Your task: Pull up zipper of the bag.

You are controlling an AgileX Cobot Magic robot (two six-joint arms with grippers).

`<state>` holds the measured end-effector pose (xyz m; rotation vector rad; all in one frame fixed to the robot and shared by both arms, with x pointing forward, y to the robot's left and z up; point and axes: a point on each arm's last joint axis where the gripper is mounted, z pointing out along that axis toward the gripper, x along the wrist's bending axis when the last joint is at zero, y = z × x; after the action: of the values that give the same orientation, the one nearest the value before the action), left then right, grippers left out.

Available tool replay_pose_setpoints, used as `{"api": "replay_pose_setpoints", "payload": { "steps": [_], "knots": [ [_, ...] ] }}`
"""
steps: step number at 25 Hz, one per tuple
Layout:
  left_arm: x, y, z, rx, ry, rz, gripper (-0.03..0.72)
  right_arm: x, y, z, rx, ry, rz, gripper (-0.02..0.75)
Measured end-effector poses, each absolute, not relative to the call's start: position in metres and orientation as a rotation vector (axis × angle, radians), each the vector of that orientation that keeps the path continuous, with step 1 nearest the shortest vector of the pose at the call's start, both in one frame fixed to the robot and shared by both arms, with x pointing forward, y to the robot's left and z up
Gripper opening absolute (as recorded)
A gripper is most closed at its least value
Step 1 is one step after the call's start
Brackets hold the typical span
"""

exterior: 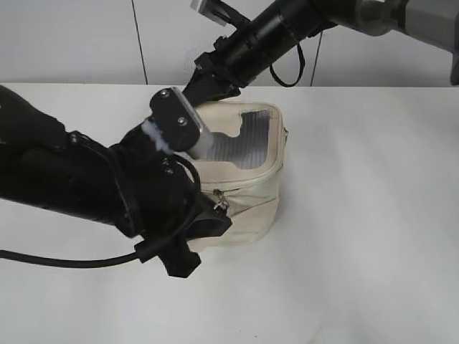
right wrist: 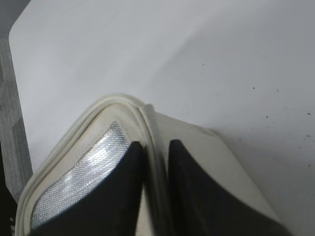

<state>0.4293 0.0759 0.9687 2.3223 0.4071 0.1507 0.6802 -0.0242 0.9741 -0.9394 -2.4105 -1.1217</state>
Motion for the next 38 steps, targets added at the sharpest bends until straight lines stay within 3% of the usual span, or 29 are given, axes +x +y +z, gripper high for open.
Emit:
{"api": "replay_pose_setpoints", "payload": {
  "steps": [2, 3, 5, 8, 14, 20, 24, 28, 32, 38],
  "knots": [
    [0.429, 0.082, 0.975, 2.304, 0.420, 0.090, 0.164, 0.683, -0.031, 0.979, -0.956, -2.421, -1.134, 0.330],
    [0.428, 0.086, 0.980, 2.296, 0.423, 0.048, 0.230, 0.685, -0.036, 0.982, -0.971, -2.432, -1.126, 0.365],
    [0.428, 0.099, 0.987, 2.304, 0.470, -0.020, 0.329, 0.687, -0.049, 0.995, -1.017, -2.464, -1.105, 0.387],
    [0.432, 0.127, 0.997, 2.335, 0.615, -0.054, 0.386, 0.692, -0.077, 1.018, -1.115, -2.494, -1.086, 0.356],
    [0.483, 0.168, 1.027, 2.256, 0.820, 0.070, 0.373, 0.689, -0.150, 1.038, -1.359, -2.362, -1.100, 0.290],
    [0.578, 0.139, 1.053, 2.267, 0.643, -0.011, 0.366, 0.604, -0.216, 1.009, -1.563, -2.284, -1.410, 0.262],
    [0.627, 0.099, 1.044, 2.320, 0.464, -0.131, 0.379, 0.549, -0.228, 0.976, -1.692, -2.334, -1.548, 0.278],
    [0.656, 0.069, 1.029, 2.336, 0.412, -0.148, 0.391, 0.525, -0.229, 0.955, -1.659, -2.366, -1.570, 0.396],
    [0.663, 0.054, 1.023, 2.335, 0.402, -0.153, 0.392, 0.523, -0.226, 0.949, -1.625, -2.374, -1.573, 0.451],
    [0.661, 0.048, 1.016, 2.346, 0.440, -0.192, 0.392, 0.525, -0.226, 0.939, -1.634, -2.367, -1.532, 0.456]
  ]
}}
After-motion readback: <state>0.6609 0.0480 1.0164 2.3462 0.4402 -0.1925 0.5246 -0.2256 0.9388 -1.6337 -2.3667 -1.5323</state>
